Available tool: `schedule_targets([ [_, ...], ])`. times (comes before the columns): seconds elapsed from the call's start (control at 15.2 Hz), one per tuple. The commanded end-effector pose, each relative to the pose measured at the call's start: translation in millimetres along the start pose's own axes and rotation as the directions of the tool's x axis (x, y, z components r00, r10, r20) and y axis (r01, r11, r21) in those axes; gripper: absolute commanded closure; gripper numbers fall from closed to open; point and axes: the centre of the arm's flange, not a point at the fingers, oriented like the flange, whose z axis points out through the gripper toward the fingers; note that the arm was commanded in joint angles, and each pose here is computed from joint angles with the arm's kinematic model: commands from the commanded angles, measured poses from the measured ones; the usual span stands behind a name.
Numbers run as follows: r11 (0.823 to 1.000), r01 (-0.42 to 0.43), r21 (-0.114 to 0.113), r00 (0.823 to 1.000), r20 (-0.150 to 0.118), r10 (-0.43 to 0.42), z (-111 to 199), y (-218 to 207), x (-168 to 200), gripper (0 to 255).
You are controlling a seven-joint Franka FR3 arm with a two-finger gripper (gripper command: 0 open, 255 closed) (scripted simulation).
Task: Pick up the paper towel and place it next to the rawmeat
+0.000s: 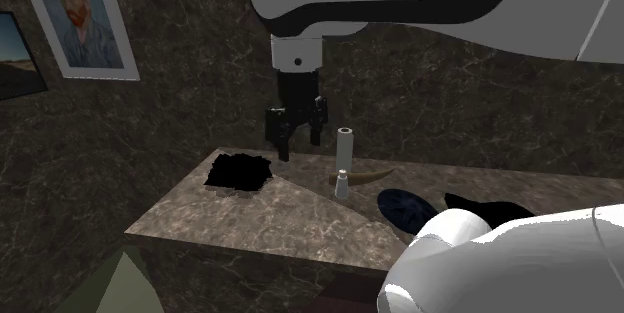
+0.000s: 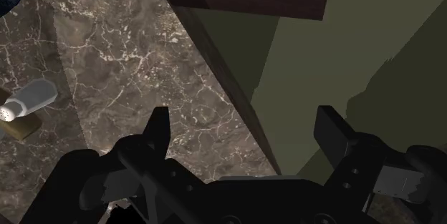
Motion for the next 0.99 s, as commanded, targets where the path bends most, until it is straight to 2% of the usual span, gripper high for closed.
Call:
schedule_targets([
  [0.0, 1.000, 0.000, 0.000, 1.000, 0.000, 0.000, 0.0, 0.0, 0.0, 0],
  [0.92, 1.000, -0.022, 0.015, 0.999, 0.025, 0.022, 37.6, 170.7, 70.2, 0],
])
